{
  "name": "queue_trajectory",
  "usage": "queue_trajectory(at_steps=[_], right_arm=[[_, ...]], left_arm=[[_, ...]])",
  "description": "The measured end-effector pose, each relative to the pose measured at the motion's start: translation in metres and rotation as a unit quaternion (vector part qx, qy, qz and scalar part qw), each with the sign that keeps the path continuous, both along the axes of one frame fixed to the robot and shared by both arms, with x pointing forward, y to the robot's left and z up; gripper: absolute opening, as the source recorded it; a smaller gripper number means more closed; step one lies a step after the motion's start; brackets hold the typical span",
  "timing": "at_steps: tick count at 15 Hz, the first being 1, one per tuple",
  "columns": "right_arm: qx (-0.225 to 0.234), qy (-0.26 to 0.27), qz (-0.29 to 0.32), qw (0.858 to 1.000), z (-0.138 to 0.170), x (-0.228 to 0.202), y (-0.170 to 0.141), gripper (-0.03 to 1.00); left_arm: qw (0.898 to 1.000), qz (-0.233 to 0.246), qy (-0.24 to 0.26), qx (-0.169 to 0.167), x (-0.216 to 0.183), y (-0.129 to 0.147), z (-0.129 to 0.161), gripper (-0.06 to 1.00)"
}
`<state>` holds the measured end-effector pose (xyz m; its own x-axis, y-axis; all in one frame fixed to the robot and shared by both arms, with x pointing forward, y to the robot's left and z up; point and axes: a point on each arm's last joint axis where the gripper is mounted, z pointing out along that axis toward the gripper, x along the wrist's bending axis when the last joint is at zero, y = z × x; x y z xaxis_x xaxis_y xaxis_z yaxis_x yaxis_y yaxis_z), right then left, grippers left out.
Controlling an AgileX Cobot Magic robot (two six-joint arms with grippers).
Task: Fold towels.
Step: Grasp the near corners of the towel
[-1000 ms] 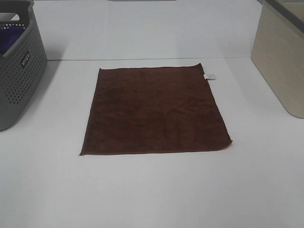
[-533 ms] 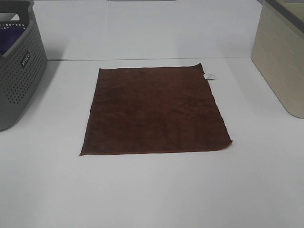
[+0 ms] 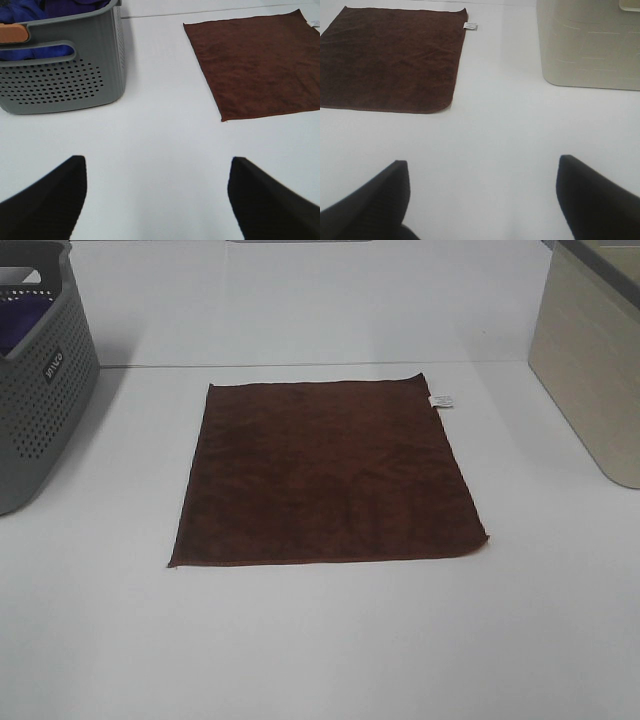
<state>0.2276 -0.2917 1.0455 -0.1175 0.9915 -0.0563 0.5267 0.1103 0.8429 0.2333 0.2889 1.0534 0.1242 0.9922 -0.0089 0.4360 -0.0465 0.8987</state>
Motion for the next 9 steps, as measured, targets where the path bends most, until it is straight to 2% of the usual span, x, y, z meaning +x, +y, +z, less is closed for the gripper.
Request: queue_trajectory(at_steps=[9], right_arm=[[0.000, 0.000, 0.000, 1.000, 0.0000, 0.0000, 0.0000, 0.76]], left_arm=[[1.000, 0.000, 0.000, 0.000, 0.0000, 0.0000, 0.0000, 0.74]])
